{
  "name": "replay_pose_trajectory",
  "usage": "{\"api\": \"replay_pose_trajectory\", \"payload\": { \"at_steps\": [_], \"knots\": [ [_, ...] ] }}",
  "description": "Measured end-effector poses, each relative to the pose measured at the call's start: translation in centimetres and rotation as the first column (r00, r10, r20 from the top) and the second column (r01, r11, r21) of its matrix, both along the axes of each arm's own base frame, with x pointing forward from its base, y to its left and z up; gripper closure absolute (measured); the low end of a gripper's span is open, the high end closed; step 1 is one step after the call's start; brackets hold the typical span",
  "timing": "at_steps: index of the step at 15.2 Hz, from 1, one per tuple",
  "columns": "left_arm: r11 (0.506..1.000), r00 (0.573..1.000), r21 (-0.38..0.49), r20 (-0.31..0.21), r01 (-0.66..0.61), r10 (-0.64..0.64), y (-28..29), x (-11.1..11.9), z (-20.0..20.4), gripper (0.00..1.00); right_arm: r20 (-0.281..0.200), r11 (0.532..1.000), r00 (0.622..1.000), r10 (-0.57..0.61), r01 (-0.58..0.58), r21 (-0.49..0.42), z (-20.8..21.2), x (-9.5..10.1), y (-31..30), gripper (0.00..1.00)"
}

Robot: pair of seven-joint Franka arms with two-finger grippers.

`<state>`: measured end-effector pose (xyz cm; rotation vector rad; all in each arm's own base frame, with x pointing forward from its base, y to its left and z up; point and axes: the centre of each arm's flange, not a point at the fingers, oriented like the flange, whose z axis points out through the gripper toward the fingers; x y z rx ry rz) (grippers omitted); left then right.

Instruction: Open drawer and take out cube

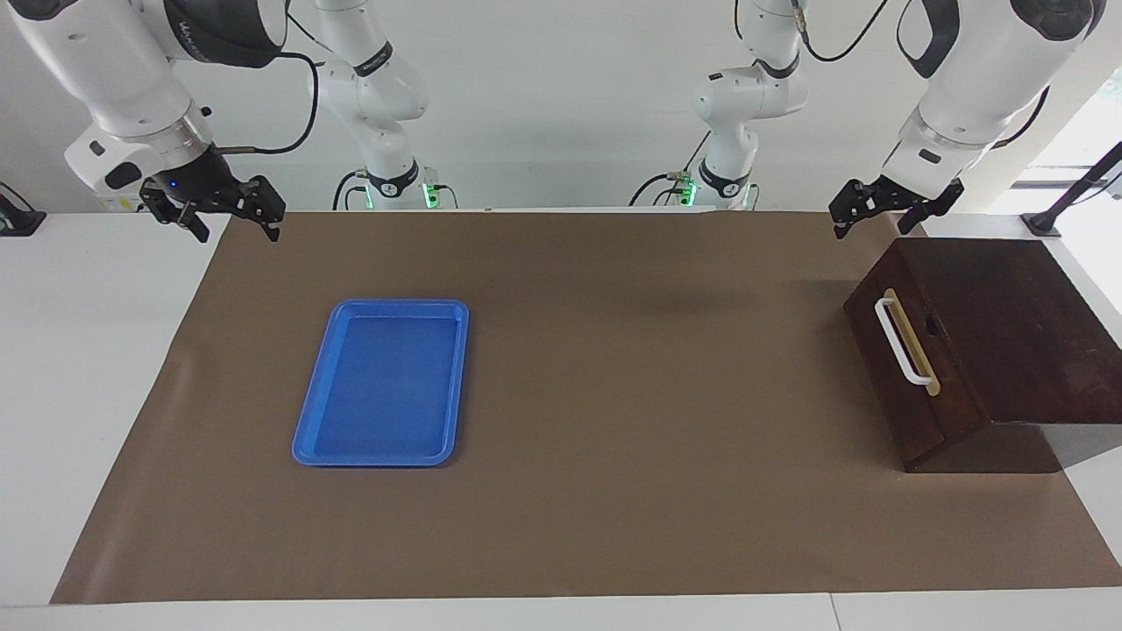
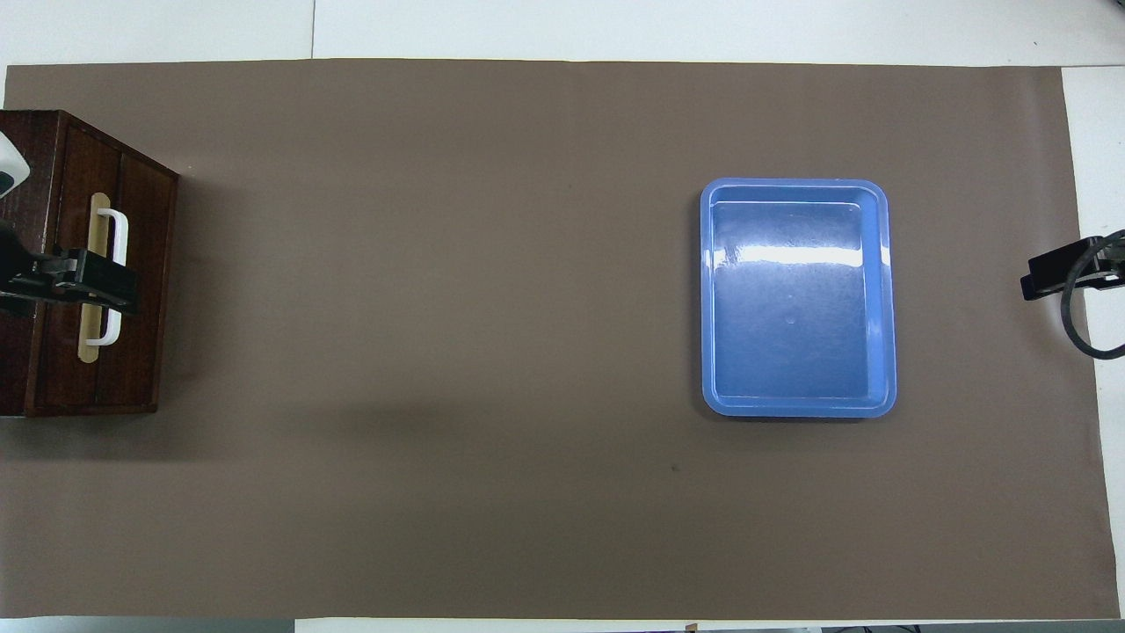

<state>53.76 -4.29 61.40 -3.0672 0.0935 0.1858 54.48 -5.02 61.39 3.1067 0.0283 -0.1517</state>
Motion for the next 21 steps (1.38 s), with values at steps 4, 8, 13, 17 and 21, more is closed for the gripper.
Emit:
{"api": "replay_pose_trajectory", "payload": {
  "at_steps": [4, 8, 13, 17, 21],
  "knots": [
    [1.0, 1.0, 0.0, 0.001, 0.0, 0.0, 0.0, 0.0, 0.0, 0.0, 0.001, 1.0, 1.0, 0.0, 0.0, 0.0, 0.0, 0.0, 0.0, 0.0],
    [1.0, 1.0, -0.002, 0.028, 0.003, -0.003, 0.0, 0.3, 0.0, 0.0, 0.034, 1.0, 0.999, 0.0, 0.0, -0.003, 0.3, 0.4, -0.1, 0.0],
    [0.976, 0.971, 0.119, 0.133, 0.184, -0.199, 1.9, 2.6, -5.3, 0.0, 0.039, 1.0, 0.999, -0.003, 0.003, -0.003, 0.3, 0.4, -0.3, 0.0],
    [0.92, 0.922, 0.242, 0.164, 0.308, -0.351, 5.8, 4.1, -12.9, 0.0, 0.039, 1.0, 0.999, -0.013, 0.013, -0.003, 0.3, 0.4, -0.8, 0.0],
    [0.892, 0.906, 0.288, 0.139, 0.349, -0.399, 7.8, 5.4, -16.7, 0.0, 0.039, 1.0, 0.999, -0.016, 0.016, -0.003, 0.3, 0.4, -1.0, 0.0]
  ]
}}
